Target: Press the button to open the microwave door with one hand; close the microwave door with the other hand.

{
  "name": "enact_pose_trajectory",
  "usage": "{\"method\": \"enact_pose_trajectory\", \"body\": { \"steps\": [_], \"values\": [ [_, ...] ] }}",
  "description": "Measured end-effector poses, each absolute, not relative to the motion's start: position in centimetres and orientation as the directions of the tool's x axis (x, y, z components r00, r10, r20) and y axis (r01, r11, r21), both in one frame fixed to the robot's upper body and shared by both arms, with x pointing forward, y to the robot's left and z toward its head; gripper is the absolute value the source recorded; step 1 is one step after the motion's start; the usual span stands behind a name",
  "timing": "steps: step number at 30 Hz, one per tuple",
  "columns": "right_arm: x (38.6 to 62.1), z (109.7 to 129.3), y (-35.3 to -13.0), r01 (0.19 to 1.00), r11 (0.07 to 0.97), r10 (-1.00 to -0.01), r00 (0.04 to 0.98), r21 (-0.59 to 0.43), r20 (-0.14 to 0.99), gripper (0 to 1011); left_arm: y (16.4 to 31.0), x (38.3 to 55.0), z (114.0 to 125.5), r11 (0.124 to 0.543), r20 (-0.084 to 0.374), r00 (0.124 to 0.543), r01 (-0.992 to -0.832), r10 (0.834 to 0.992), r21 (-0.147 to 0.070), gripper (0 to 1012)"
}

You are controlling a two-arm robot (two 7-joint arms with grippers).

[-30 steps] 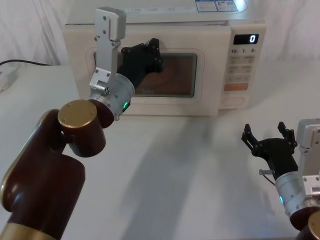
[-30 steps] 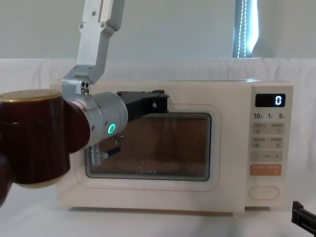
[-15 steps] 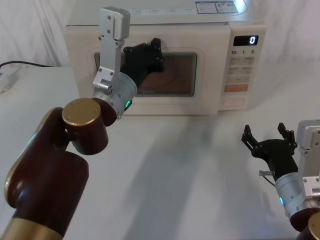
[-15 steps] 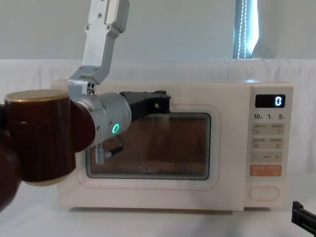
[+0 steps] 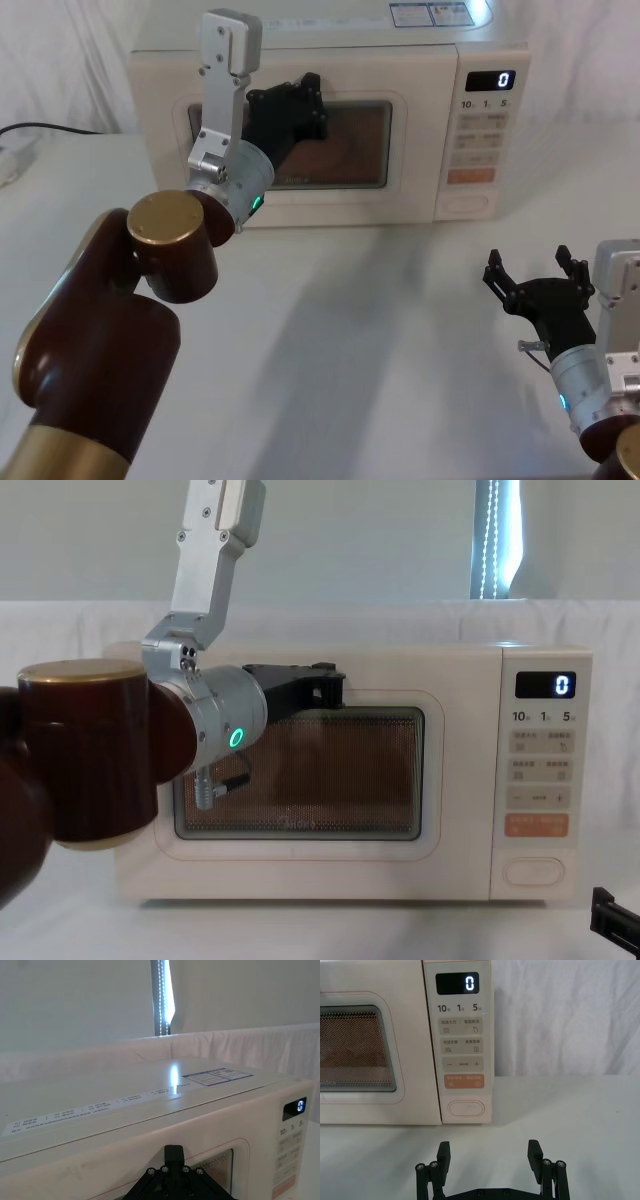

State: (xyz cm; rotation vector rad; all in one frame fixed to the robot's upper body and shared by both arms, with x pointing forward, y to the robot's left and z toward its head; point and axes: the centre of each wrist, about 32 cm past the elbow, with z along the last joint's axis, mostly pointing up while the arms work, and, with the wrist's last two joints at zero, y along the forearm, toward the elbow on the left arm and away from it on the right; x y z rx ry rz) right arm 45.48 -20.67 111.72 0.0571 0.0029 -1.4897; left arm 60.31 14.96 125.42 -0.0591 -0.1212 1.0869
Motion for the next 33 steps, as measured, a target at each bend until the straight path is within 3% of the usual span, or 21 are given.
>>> {"method": "enact_pose_trajectory", "body": {
  "steps": [15, 21, 33],
  "values": [
    [45.5, 111.7, -20.7, 0.996, 0.080, -0.996, 0.081, 0.036, -0.037, 1002, 14.9, 60.2, 125.2, 0.465, 0.064, 0.461, -0.879, 0.885, -0.106, 0],
    [45.5, 111.7, -20.7, 0.996, 0.080, -0.996, 0.081, 0.036, -0.037, 1002, 15.3, 58.9, 124.5, 0.462, 0.038, 0.461, -0.880, 0.887, -0.110, 0],
    [45.5, 111.7, -20.7, 0.996, 0.080, -0.996, 0.081, 0.036, -0.037, 1002, 16.8, 56.0, 122.8, 0.422, -0.013, 0.425, -0.902, 0.905, -0.094, 0]
  ]
}}
